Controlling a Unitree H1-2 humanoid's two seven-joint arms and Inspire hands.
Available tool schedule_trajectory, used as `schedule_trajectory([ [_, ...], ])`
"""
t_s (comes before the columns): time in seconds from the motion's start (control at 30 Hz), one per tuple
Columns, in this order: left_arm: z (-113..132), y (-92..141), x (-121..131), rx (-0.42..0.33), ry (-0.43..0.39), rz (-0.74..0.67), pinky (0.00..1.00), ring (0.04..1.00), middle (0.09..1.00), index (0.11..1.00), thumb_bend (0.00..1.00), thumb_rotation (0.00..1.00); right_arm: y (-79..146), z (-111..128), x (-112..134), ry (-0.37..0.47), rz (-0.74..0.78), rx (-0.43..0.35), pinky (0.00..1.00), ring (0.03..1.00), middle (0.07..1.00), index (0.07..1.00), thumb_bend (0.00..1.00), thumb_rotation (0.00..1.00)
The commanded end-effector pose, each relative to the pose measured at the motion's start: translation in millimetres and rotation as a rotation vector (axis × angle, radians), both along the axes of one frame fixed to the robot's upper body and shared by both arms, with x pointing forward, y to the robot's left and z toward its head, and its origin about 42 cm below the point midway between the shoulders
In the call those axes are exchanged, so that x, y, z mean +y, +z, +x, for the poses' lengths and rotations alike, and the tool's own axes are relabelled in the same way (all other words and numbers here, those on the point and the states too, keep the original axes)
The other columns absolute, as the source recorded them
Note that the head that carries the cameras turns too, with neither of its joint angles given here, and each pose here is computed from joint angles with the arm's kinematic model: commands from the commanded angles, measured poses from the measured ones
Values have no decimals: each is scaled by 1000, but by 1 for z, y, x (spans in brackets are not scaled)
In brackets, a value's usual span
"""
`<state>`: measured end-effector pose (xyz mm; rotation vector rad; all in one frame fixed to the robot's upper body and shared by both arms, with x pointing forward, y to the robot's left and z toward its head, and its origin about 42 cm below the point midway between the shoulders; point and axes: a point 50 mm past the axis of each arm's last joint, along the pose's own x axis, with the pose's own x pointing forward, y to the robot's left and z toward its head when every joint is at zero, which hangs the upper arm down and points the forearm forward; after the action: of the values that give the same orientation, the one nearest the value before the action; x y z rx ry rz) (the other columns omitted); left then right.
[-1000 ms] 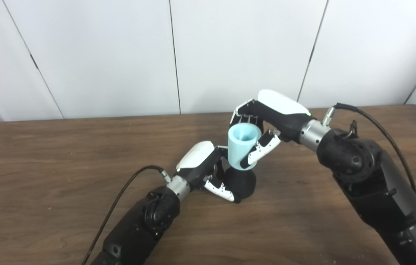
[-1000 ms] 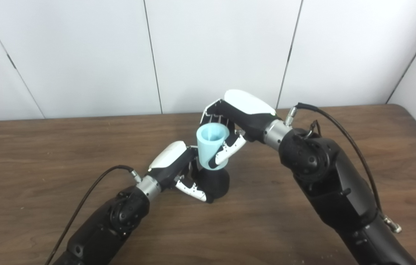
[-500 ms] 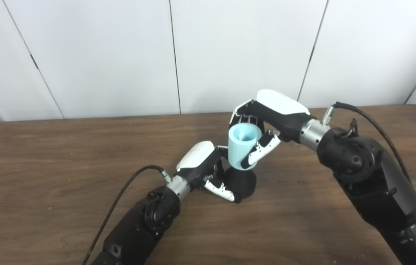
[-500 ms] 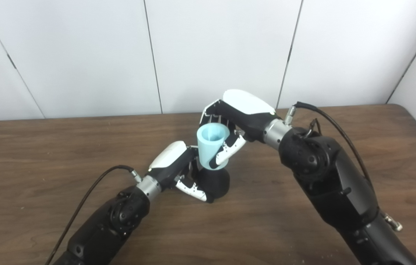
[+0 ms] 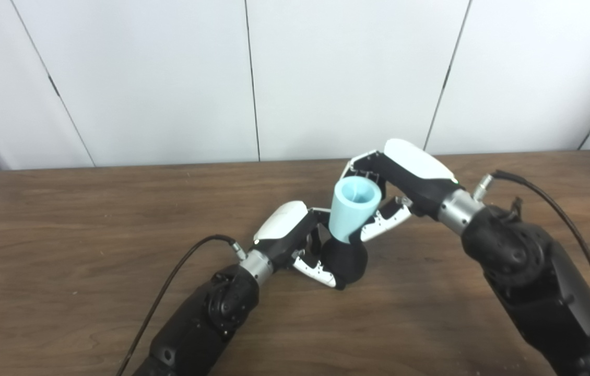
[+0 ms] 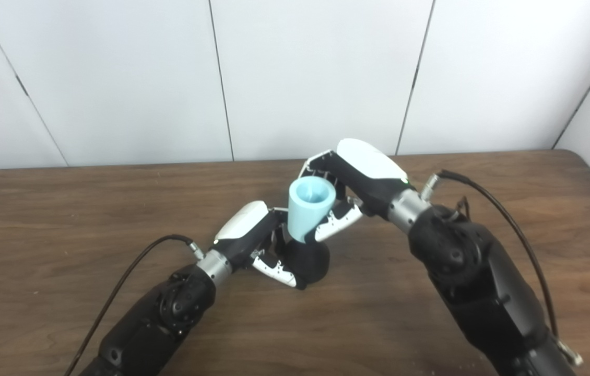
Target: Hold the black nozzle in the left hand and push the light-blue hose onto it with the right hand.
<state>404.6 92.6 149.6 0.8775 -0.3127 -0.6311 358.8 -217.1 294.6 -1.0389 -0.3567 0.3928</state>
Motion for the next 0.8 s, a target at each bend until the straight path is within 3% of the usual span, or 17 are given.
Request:
schedule_trajectory([
  [0.0, -10, -49, 30, 153, 54, 161, 386, 450, 480, 495, 525, 0, 8, -8, -4, 24, -5, -71, 458, 598, 676, 664, 861, 24],
  [0.1, -8, -49, 31, 155, 52, 161, 401, 451, 481, 494, 525, 0, 9, -12, -9, 17, 20, -108, 561, 684, 778, 772, 929, 104],
  [0.23, -7, -49, 31, 154, 50, 162, 408, 452, 480, 495, 525, 0, 9, -16, -12, 17, 68, -129, 516, 617, 797, 816, 954, 154],
  [0.33, -6, -48, 30, 152, 48, 163, 409, 455, 478, 497, 524, 0, 12, -16, -15, 27, 93, -131, 570, 728, 820, 836, 959, 170],
  [0.47, -6, -49, 29, 153, 48, 166, 409, 459, 477, 497, 524, 0, 18, -17, -19, 51, 124, -119, 803, 902, 952, 971, 980, 216],
  [0.57, -6, -49, 29, 152, 47, 167, 408, 459, 476, 497, 524, 0, 24, -18, -22, 62, 140, -119, 915, 984, 995, 997, 998, 236],
  [0.67, -6, -49, 30, 151, 46, 166, 408, 459, 475, 499, 524, 0, 32, -21, -27, 52, 142, -148, 970, 998, 1000, 1000, 1000, 242],
  [0.77, -6, -49, 31, 151, 48, 165, 406, 458, 473, 499, 524, 0, 41, -28, -31, 45, 130, -193, 997, 1000, 1000, 1000, 1000, 331],
])
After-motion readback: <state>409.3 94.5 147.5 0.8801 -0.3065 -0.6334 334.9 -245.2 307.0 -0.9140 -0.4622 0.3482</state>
